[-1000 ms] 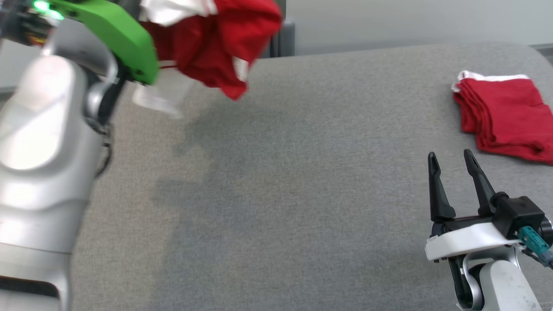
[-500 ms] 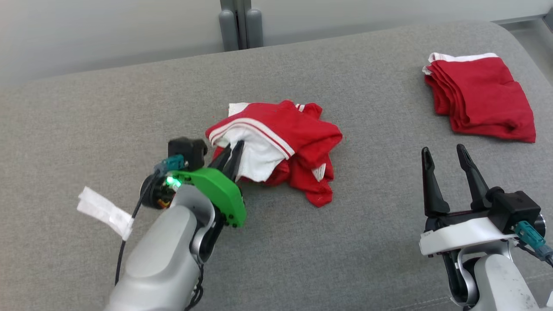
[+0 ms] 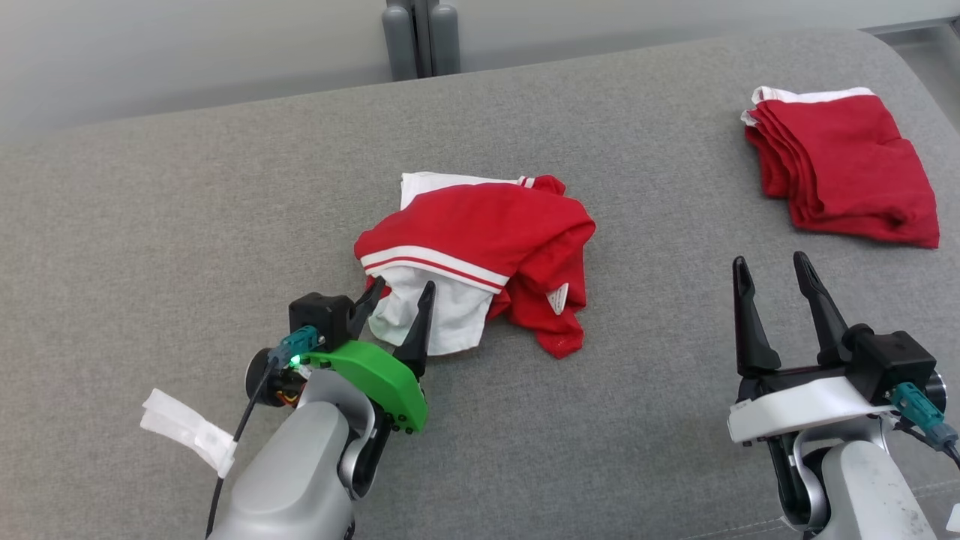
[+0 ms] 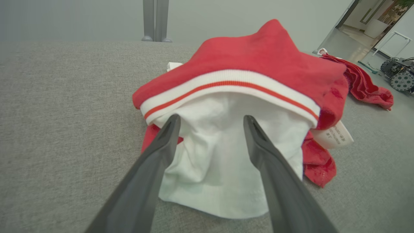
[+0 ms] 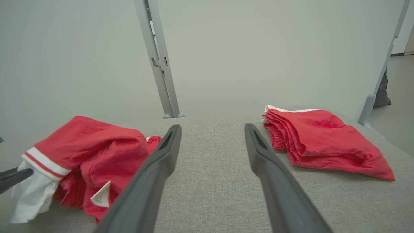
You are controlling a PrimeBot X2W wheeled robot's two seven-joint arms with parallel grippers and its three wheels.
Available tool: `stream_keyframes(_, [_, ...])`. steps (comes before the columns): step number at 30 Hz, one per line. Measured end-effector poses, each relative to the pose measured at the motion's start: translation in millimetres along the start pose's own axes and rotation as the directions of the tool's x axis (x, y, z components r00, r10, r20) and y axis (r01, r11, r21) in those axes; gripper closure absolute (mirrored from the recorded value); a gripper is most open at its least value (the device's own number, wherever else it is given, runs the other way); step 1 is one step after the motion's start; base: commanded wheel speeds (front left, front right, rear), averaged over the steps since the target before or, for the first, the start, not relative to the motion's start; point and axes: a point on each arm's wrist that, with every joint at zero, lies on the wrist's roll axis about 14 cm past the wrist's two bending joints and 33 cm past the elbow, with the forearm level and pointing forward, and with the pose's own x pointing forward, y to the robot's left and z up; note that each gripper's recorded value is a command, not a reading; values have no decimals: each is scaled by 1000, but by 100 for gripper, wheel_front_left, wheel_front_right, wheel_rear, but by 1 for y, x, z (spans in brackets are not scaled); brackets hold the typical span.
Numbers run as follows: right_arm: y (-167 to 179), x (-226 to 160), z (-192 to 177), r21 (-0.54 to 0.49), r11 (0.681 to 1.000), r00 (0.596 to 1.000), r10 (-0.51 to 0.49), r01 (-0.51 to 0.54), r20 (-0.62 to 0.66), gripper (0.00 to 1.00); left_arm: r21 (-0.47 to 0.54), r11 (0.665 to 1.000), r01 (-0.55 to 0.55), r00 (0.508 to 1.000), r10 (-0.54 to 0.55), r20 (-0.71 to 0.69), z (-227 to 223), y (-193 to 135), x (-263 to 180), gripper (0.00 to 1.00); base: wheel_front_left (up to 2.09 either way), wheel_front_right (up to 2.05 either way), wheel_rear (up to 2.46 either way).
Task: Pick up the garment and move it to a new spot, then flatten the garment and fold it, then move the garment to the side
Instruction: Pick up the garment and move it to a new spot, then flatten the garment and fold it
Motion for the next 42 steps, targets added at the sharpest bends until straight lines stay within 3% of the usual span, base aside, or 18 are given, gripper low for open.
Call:
stream_keyframes(7, [9, -6, 5, 9, 1000, 1000, 25, -25, 12, 0, 82, 995, -54, 993, 45, 108, 30, 8, -21, 0, 0, 0, 0])
stream_keyframes(14, [19, -17, 11, 6, 999, 998, 51, -51, 23, 0, 92, 987, -131, 975, 111, 193, 44, 16, -58, 0, 0, 0, 0])
stream_keyframes(27, [49, -28, 2, 51, 990, 991, 135, -135, -4, 0, -16, 947, -322, 911, 314, 268, 38, 50, -123, 0, 0, 0, 0])
stream_keyframes(42, [56, -32, -7, 66, 986, 987, 155, -153, -30, 0, -24, 939, -342, 904, 336, 263, 30, 52, -130, 0, 0, 0, 0])
